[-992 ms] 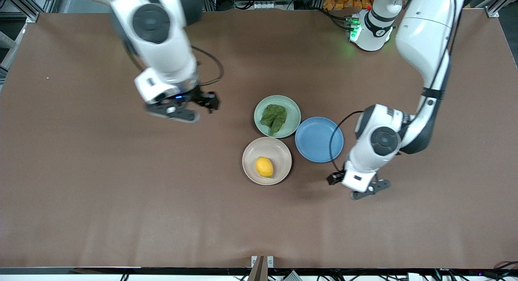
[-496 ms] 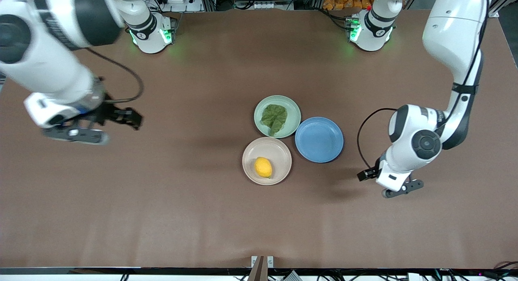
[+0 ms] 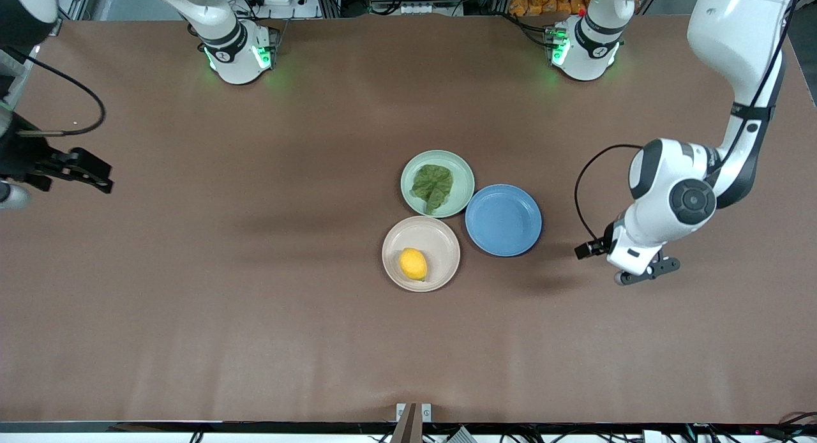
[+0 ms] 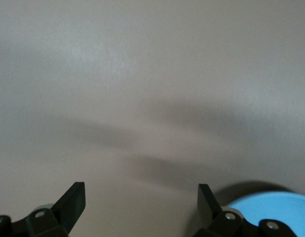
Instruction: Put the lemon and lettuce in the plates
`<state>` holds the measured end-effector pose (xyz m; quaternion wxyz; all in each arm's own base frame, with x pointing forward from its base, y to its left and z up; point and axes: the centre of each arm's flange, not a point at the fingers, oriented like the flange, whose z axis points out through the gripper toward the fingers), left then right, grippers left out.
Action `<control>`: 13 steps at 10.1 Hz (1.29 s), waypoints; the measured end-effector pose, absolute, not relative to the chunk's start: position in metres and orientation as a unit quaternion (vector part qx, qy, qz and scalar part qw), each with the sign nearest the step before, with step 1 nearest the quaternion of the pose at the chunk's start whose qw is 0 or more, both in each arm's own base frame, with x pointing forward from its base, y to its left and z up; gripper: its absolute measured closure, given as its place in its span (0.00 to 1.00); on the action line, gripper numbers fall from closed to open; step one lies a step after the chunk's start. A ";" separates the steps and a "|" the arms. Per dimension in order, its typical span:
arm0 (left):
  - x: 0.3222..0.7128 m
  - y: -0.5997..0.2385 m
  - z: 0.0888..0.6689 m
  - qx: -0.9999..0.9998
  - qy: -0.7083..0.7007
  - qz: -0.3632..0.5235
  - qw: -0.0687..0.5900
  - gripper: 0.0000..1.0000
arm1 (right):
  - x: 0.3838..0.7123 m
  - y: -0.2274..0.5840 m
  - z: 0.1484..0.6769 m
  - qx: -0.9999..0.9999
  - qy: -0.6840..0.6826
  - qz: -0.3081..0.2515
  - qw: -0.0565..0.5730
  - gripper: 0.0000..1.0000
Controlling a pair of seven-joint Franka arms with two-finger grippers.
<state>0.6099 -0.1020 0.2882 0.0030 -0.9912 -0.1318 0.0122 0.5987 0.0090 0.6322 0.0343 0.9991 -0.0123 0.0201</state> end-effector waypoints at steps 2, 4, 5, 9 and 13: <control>0.579 -0.111 0.304 -0.992 -0.124 0.014 0.007 0.00 | 0.599 -0.002 0.631 0.999 -0.018 0.019 0.036 0.00; 0.547 -0.128 0.320 -0.993 -0.119 0.015 0.002 0.00 | 0.598 -0.002 0.633 0.999 -0.018 0.020 0.036 0.00; 0.533 -0.133 0.330 -0.993 -0.119 0.012 0.002 0.00 | 0.597 -0.002 0.636 0.999 -0.018 0.023 0.036 0.00; 0.526 -0.133 0.375 -0.992 -0.123 -0.035 -0.003 0.00 | 0.584 -0.001 0.637 0.999 0.013 0.017 0.037 0.00; 0.573 -0.119 0.498 -0.989 -0.120 -0.082 -0.015 0.00 | 0.553 0.009 0.623 0.999 0.029 0.018 0.039 0.00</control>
